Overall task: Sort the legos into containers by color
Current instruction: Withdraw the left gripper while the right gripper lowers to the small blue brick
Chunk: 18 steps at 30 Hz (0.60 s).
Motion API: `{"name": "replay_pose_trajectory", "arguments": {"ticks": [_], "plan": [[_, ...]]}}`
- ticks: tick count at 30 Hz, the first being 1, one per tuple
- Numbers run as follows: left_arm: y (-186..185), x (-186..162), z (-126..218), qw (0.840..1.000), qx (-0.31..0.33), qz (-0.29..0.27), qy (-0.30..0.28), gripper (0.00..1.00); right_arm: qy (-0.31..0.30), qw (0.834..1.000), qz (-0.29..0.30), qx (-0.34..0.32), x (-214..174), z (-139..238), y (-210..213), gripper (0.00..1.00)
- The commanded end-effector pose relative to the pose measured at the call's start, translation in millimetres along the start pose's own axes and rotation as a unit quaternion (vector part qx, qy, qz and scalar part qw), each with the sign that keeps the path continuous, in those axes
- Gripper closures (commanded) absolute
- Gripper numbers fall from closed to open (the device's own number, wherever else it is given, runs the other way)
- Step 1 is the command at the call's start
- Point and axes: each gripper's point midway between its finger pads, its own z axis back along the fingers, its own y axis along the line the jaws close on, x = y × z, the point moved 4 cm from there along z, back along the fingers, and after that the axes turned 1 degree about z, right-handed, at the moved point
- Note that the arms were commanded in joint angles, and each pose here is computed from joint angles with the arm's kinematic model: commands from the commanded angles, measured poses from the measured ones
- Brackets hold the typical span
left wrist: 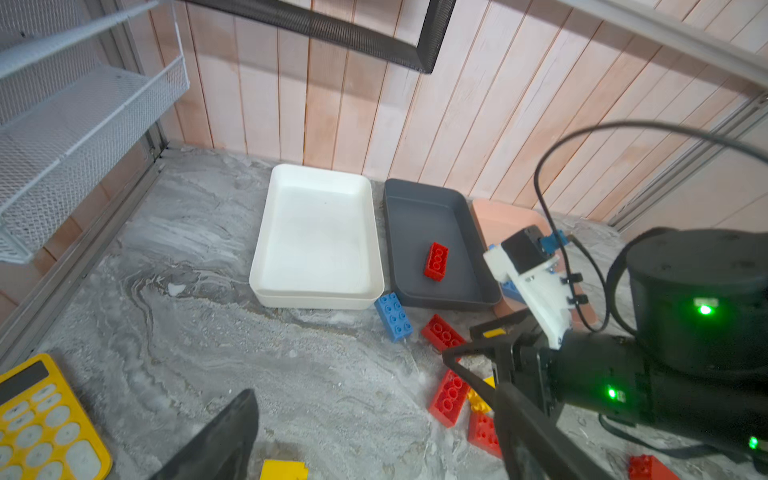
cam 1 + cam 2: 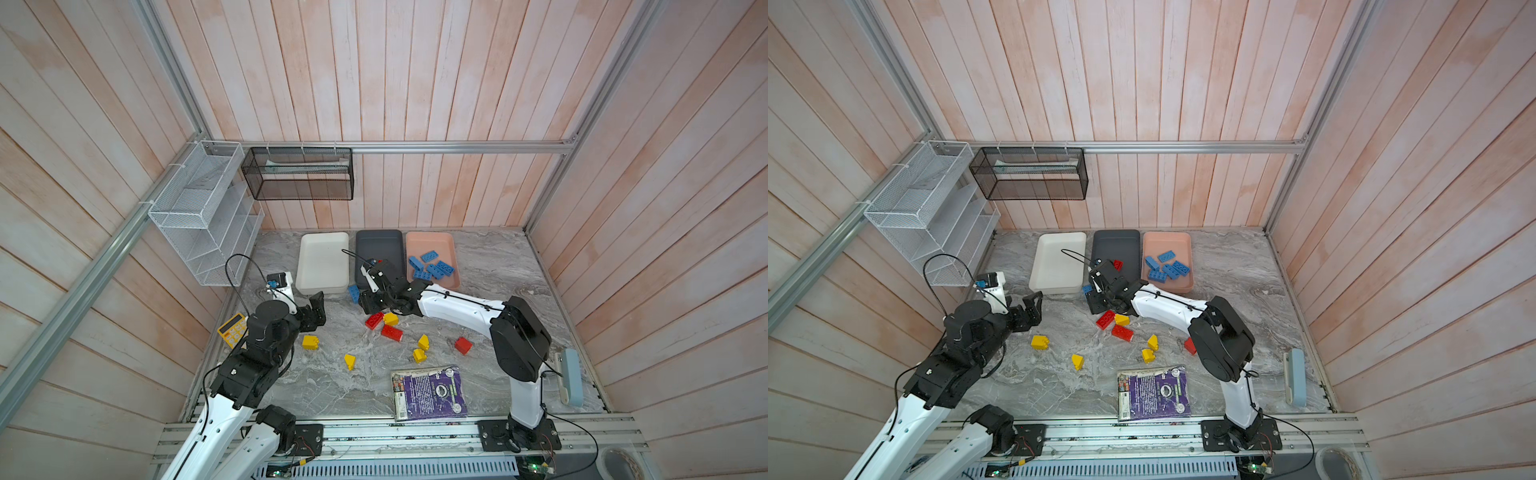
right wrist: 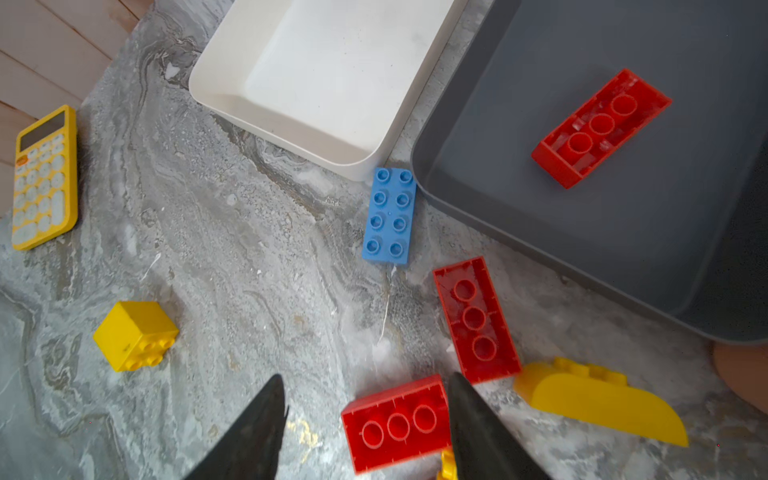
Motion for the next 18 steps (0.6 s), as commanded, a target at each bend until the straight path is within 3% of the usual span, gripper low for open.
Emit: {"name": "replay_pose_trajectory", "arguments": {"ticks": [1,18], "plan": [[4.0,0.8,-2.0,1.000,0.015,-0.006,-0.003,0.10,0.029,1.000,0.003,-0.006,-5.3,-19.0,2.9,0.40],[0.5,-7.3,-11.6,1.000,0.000,-0.015,0.019,0.10,0.050,0.998,0.000,-0.044,-7.5,-77.3,-3.6,0.28]]}}
